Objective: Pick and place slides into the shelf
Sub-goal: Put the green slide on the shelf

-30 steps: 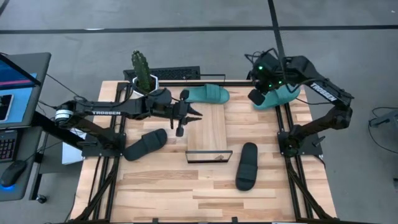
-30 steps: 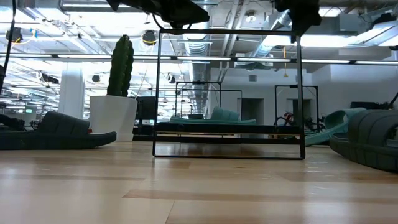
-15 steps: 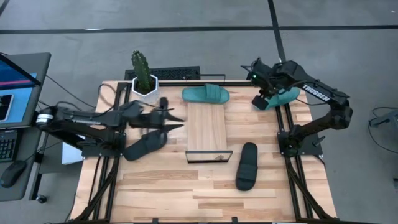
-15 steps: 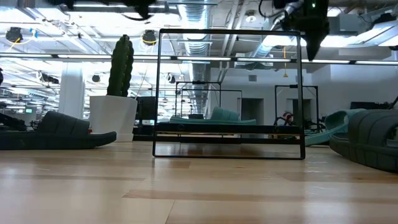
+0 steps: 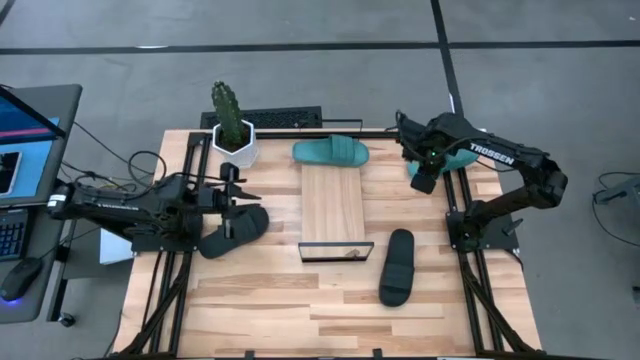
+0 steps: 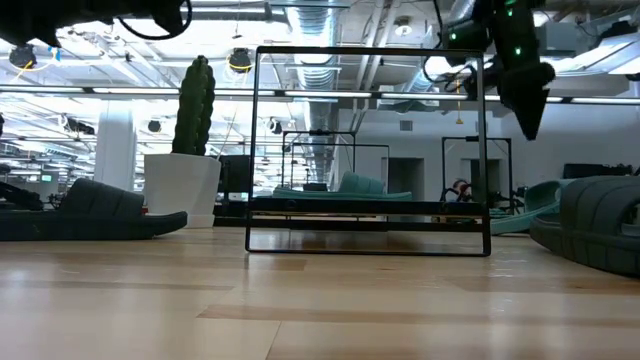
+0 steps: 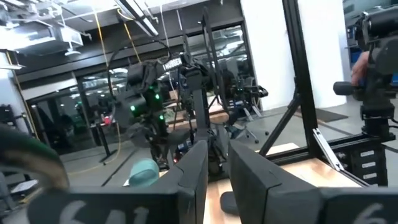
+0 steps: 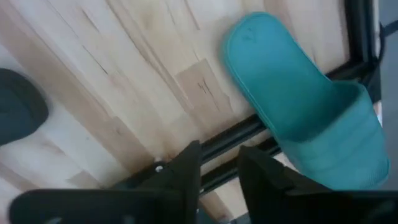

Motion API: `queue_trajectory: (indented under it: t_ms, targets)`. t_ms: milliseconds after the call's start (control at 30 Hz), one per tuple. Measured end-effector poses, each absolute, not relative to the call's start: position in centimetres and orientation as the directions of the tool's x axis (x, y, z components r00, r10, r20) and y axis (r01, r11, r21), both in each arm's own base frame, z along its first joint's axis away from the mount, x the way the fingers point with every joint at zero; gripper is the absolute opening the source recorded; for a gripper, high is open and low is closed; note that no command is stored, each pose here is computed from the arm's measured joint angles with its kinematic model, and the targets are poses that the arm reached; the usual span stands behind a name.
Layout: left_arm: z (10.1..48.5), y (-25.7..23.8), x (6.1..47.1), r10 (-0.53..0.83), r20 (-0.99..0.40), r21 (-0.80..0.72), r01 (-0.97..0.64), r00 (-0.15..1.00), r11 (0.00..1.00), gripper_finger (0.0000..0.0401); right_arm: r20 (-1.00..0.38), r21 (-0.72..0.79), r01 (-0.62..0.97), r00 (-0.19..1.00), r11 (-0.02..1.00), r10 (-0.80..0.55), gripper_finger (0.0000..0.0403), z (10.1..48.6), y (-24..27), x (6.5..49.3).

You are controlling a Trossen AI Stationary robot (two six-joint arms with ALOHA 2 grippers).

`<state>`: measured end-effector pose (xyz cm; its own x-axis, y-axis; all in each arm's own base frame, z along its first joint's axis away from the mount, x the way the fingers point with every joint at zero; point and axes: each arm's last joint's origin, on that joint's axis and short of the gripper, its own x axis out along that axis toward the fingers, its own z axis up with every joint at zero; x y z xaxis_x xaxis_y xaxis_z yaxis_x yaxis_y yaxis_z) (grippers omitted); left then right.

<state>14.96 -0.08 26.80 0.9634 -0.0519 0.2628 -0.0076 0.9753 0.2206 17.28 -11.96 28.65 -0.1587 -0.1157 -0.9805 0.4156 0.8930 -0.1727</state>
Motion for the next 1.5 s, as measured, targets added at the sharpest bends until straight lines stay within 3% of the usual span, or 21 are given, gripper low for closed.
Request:
queue_trajectory:
  t_ms: [200,333,700,867,1500]
  targets:
    - [26.7,0.0,15.0,-0.035,0.258,0.216,-0.023,0.966,0.976,0.0055,-0.982,-0.167,0.313,-0.14,0.935,-0.128,0.0143,26.6,-12.1,17.6]
    - [26.6,0.0,15.1,-0.034,0.252,0.216,-0.022,0.967,0.976,0.0055,-0.972,-0.172,0.281,-0.206,0.944,-0.115,0.0158,25.4,-12.5,18.0]
    - [26.6,0.0,15.1,-0.033,0.252,0.216,-0.023,0.967,0.976,0.0055,-0.907,-0.148,0.162,-0.416,0.976,-0.069,0.0157,20.5,-14.5,20.4]
    - [26.6,0.0,15.1,-0.033,0.243,0.216,-0.021,0.969,0.976,0.0055,-0.894,-0.13,0.172,-0.446,0.976,-0.041,0.0161,18.5,-15.6,20.9]
    - [26.5,0.0,15.1,-0.033,0.238,0.217,-0.02,0.971,0.976,0.0055,-0.958,-0.112,0.364,-0.288,0.925,-0.002,0.025,17.6,-19.7,19.6]
